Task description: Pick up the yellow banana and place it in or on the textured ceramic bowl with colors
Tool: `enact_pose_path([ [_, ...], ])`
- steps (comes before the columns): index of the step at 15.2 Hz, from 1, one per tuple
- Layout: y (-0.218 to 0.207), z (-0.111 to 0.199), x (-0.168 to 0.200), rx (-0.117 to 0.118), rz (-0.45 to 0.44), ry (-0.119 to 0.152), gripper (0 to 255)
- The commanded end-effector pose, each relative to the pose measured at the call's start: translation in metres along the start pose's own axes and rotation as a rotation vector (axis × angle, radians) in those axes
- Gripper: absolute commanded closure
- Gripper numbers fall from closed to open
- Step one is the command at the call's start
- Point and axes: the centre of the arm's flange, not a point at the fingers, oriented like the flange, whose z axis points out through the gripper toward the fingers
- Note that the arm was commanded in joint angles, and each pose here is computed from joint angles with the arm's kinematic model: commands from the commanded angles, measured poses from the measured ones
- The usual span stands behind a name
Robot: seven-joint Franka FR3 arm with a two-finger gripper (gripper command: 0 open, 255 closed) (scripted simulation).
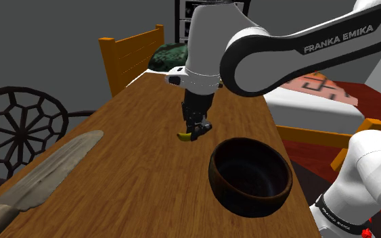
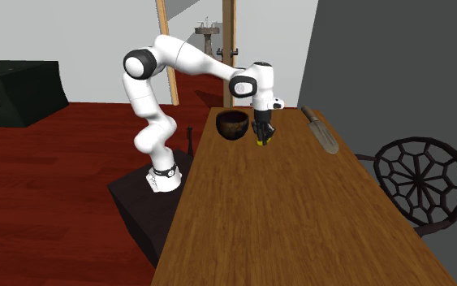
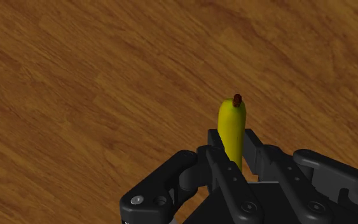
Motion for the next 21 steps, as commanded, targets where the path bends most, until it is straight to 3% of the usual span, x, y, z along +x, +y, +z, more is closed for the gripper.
enact_pose_path([
  [1, 0.002, -0.010, 0.000, 0.000, 0.000, 0.000, 255],
  [21, 0.012, -0.115, 0.004, 0.000, 0.000, 0.000, 255],
])
